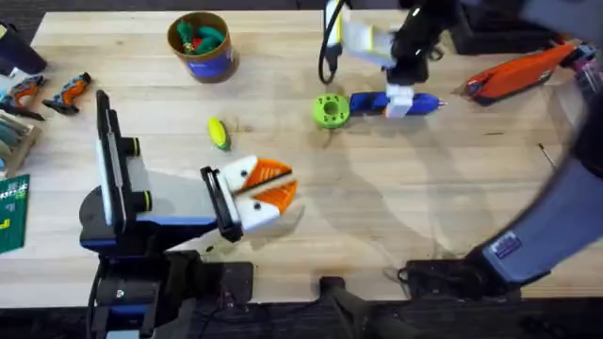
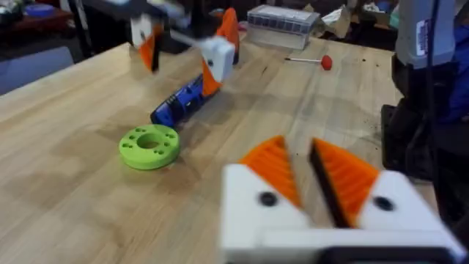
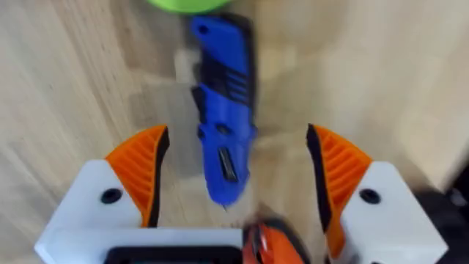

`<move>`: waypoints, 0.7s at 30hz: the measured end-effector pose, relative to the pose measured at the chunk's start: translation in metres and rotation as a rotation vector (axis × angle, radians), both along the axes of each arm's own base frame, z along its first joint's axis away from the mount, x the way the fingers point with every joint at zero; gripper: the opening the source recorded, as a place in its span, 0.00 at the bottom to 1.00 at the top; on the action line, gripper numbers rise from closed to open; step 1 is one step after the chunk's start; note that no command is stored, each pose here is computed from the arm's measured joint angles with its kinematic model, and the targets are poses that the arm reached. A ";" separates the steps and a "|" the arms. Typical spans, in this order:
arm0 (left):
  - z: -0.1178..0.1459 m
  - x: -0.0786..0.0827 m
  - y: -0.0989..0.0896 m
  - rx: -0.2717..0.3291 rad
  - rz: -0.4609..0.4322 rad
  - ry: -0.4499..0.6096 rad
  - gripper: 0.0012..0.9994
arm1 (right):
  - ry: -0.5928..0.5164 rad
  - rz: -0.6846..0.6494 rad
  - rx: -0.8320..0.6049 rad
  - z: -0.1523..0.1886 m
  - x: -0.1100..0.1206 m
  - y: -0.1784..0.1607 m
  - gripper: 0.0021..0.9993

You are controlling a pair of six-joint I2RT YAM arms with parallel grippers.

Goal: Pick up the gripper from the table and insert it into the empty holder that is missing its gripper. Then pick up a screw, insert it into the mounting hole, and use the screwdriver to tighten it. Finally, clean up the table by picking up the vegetable and placing it into the bucket.

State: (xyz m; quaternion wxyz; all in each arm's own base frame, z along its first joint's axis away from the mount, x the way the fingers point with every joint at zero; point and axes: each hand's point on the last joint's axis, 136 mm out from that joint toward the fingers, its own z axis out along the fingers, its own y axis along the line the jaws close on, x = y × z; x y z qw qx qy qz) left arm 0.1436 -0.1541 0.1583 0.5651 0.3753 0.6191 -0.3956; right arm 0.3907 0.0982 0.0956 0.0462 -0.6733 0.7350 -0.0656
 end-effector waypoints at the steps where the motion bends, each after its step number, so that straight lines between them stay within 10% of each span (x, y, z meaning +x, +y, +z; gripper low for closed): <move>1: 0.000 0.000 0.000 0.000 0.000 0.000 0.34 | -0.044 -0.013 0.016 0.017 0.000 0.002 0.98; 5: 0.000 0.000 0.000 -0.001 0.000 0.003 0.94 | -0.182 -0.073 0.079 0.072 -0.006 0.008 0.98; 12: 0.000 0.001 0.000 -0.001 0.004 0.000 0.99 | -0.327 -0.458 0.283 0.125 -0.008 0.020 0.98; 21: 0.004 0.010 0.005 -0.002 0.065 -0.014 0.99 | -0.071 -1.015 0.215 0.100 -0.076 -0.004 0.99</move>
